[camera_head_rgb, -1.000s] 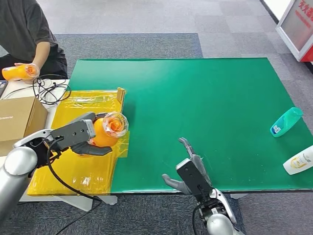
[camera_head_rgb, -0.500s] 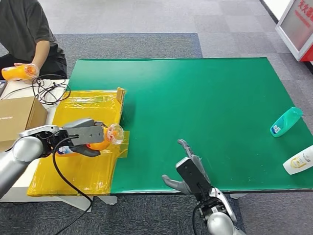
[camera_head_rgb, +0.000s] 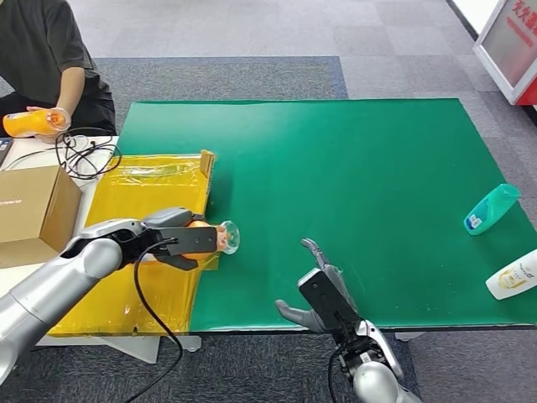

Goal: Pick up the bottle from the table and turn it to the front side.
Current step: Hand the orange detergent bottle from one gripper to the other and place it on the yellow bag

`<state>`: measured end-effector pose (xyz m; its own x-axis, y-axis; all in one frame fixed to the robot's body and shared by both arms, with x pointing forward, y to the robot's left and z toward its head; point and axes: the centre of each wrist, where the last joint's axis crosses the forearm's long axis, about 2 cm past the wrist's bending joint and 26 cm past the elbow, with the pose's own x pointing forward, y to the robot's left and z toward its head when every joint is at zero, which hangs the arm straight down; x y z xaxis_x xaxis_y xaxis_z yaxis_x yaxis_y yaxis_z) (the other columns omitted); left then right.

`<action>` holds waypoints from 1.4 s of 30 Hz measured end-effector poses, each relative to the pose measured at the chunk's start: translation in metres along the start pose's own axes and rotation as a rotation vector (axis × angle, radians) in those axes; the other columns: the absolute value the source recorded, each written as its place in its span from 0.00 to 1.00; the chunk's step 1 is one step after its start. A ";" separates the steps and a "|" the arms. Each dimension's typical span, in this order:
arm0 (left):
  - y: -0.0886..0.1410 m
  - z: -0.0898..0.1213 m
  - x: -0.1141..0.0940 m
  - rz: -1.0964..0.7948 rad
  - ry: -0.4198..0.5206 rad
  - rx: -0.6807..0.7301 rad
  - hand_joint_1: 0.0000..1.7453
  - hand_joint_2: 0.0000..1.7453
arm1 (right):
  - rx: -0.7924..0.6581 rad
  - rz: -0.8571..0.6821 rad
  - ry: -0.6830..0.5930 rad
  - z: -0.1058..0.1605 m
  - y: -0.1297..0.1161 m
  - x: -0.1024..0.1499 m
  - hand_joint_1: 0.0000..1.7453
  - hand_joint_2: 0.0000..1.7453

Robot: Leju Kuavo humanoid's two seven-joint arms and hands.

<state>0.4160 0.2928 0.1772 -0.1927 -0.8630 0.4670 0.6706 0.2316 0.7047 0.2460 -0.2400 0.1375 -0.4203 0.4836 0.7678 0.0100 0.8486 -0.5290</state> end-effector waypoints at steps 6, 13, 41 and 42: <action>-0.001 -0.011 0.011 -0.024 0.011 -0.002 0.94 1.00 | 0.008 -0.001 -0.002 0.001 0.001 0.000 0.00 1.00; -0.003 -0.018 0.013 -0.020 0.027 -0.018 0.84 1.00 | 0.019 0.007 0.003 0.004 0.003 -0.004 0.00 1.00; -0.019 -0.029 -0.004 -0.012 0.139 -0.062 0.00 1.00 | 0.014 -0.001 0.003 0.004 0.004 -0.005 0.00 1.00; -0.019 -0.029 -0.004 -0.010 0.141 -0.058 0.00 1.00 | 0.012 -0.001 0.002 0.004 0.004 -0.005 0.00 1.00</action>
<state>0.4244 0.2791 0.1466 -0.1000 -0.9204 0.3781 0.7103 0.2001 0.6749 0.2448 -0.2403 0.1302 -0.4186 0.4834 0.7689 -0.0015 0.8462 -0.5328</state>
